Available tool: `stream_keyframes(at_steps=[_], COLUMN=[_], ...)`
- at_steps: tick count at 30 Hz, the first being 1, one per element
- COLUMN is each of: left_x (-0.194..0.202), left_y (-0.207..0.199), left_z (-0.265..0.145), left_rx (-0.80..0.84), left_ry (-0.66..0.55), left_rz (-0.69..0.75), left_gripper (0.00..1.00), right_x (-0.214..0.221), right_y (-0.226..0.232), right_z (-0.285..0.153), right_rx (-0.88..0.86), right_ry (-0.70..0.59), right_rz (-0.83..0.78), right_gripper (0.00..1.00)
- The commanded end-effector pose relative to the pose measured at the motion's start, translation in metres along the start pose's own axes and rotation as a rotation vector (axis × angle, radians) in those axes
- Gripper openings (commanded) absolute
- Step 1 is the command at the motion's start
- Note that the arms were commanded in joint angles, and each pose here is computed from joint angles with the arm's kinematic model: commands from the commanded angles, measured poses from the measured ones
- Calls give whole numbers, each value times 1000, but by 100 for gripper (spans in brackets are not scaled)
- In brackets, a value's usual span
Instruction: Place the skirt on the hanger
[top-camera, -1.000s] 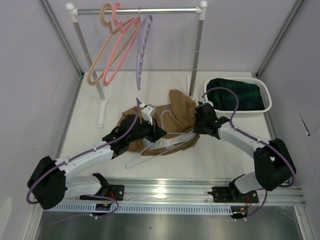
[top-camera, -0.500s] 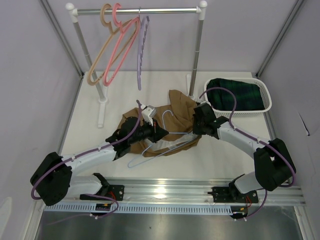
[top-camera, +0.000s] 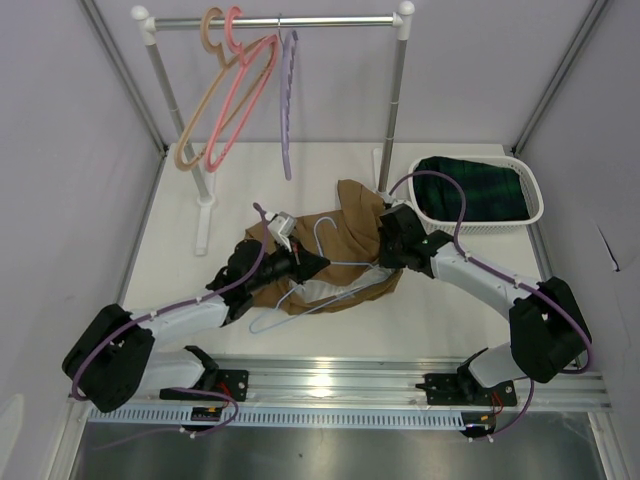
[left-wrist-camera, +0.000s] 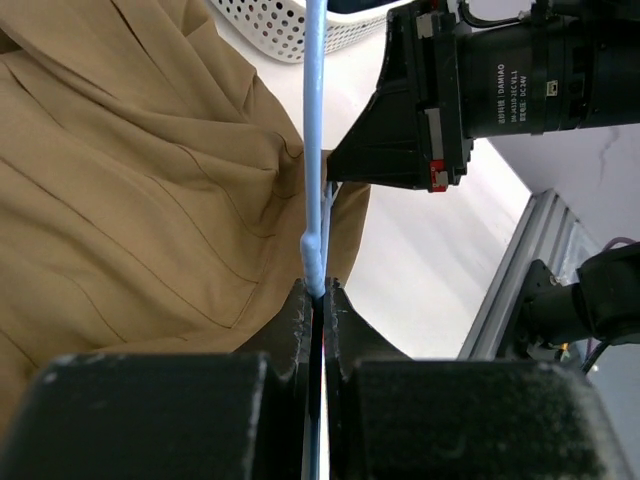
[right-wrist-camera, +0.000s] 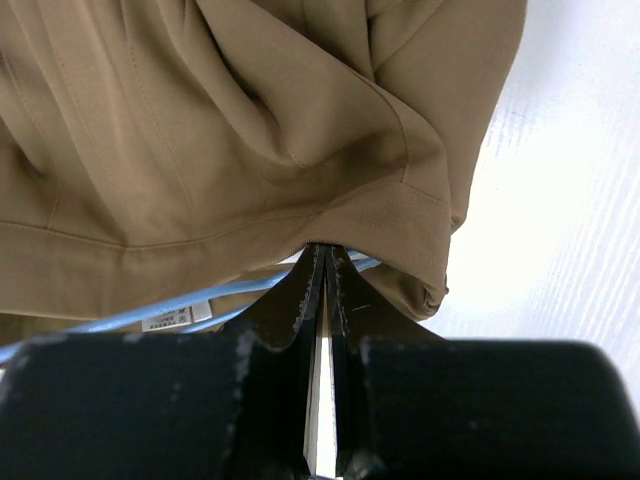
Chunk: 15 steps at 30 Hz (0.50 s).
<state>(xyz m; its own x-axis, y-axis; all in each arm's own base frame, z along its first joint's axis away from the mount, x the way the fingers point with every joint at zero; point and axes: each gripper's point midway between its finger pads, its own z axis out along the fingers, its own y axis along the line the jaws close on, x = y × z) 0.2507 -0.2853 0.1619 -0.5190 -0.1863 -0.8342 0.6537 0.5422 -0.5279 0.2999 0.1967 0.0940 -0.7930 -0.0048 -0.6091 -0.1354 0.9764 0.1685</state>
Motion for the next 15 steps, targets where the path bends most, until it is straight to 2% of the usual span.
stream_keyframes(at_steps=[1,15], left_x=[-34,-28], left_y=[-21,-27], left_z=[-10,-14], left_rx=[142,290], left_ry=[-143,-190], left_rz=[-3,-66], left_gripper=[0,0], right_x=[-15,-13], right_y=[10,18], right_z=[-9,-15], right_rx=[-24,-46], right_ry=[-29,-9], right_rz=[-13,-29], right_gripper=[5,5])
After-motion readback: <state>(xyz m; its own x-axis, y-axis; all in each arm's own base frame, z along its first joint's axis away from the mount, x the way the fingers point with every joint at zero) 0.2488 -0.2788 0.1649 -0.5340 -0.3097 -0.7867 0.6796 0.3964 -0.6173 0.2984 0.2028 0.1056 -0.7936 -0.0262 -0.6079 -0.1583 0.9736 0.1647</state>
